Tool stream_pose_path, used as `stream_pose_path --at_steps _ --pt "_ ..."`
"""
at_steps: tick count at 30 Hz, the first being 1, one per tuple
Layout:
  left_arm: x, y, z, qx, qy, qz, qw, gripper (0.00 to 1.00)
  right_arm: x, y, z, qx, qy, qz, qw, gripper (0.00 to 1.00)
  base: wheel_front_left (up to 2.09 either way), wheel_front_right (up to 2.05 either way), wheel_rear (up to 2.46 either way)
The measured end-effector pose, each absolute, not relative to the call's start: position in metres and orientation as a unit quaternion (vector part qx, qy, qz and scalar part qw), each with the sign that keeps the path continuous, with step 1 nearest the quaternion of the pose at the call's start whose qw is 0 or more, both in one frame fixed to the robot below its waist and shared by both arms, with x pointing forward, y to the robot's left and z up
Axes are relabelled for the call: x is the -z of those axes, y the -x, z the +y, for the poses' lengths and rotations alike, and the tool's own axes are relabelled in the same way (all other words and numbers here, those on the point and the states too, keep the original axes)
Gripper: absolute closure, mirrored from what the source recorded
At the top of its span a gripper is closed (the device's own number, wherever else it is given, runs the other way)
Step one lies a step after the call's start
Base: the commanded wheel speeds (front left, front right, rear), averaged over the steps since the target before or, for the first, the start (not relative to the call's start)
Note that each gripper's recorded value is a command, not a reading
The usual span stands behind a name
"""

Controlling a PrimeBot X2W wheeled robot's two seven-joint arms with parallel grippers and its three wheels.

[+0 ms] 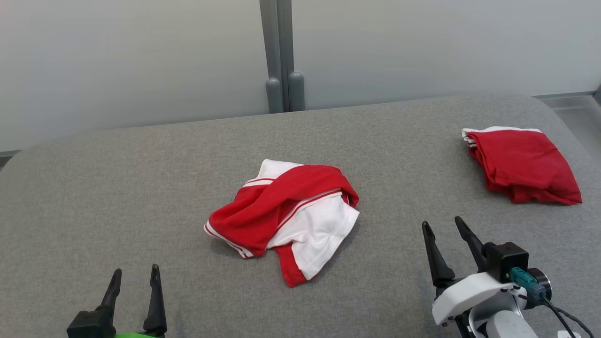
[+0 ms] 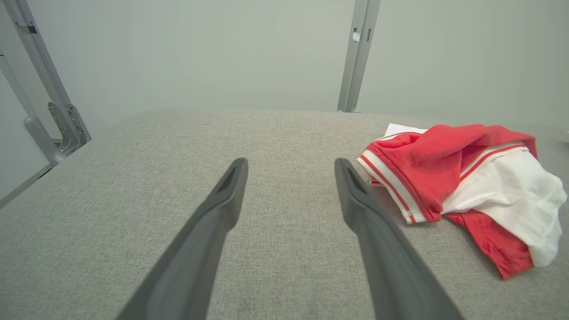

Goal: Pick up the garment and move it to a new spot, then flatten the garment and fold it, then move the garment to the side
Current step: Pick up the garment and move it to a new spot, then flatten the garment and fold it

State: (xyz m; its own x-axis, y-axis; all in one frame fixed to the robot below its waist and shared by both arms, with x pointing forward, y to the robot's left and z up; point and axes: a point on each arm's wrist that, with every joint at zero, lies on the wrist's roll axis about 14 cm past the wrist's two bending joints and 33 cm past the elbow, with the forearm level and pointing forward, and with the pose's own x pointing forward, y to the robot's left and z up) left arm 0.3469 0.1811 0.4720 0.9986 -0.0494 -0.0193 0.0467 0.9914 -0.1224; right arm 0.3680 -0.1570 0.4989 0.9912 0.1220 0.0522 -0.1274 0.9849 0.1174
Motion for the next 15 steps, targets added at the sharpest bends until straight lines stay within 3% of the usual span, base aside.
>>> stream_pose_path --at_steps 5,15 --pt "-0.470 -0.347 0.180 0.025 0.060 0.014 0.998 0.00 -0.496 -0.370 -0.150 -0.072 -0.060 -0.017 0.995 0.00 0.00 0.00 0.00" --pt "-0.468 -0.343 0.177 0.024 0.082 0.017 0.996 0.00 -0.505 -0.380 -0.047 -0.230 -0.051 -0.017 0.972 0.00 0.00 0.00 0.00"
